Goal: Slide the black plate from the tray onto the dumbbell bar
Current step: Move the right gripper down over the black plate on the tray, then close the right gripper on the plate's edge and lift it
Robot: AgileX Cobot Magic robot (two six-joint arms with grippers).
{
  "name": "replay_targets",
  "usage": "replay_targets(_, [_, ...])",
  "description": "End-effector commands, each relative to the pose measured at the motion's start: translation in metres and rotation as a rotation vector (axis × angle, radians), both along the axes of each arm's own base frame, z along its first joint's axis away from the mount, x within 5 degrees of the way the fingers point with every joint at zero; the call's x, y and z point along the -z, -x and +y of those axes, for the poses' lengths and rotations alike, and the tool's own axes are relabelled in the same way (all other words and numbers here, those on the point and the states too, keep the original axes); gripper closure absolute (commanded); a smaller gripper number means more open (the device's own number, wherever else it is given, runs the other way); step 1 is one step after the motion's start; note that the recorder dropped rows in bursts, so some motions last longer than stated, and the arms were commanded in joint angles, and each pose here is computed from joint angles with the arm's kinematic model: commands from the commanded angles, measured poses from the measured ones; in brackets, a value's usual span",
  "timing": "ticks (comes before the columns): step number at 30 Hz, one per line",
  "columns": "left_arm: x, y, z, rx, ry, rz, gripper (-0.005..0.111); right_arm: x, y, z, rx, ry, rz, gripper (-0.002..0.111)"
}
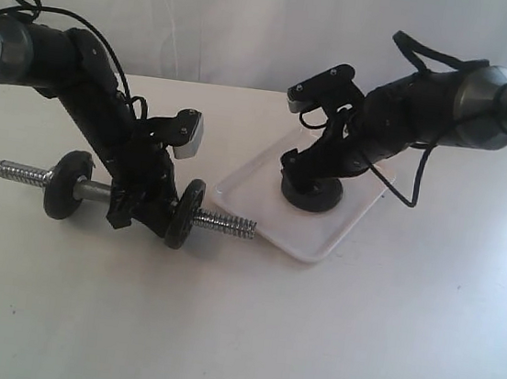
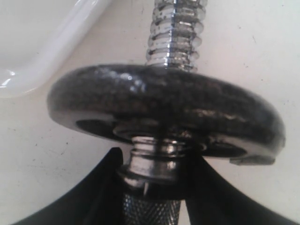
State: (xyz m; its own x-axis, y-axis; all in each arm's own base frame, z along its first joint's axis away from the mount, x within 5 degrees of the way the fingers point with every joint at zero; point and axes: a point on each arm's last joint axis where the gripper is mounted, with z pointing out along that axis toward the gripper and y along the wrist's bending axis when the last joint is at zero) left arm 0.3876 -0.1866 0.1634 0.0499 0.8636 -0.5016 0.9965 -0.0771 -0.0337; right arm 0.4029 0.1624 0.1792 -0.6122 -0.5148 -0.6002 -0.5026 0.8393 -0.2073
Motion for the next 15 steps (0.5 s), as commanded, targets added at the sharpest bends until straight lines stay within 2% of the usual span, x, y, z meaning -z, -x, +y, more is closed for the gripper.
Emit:
replay_targets(1, [-0.007, 0.004, -0.008, -0.024, 0.075, 0.038, 0.107, -0.002, -0.002, 0.002, 0.0, -0.019, -0.013, 0.003])
replay_targets(15, [-0.007, 0.004, -0.008, -0.027, 0.077, 0.035, 0.107, 0.034, -0.02, 0.0, 0.103, -0.177, -0.028, 0.003])
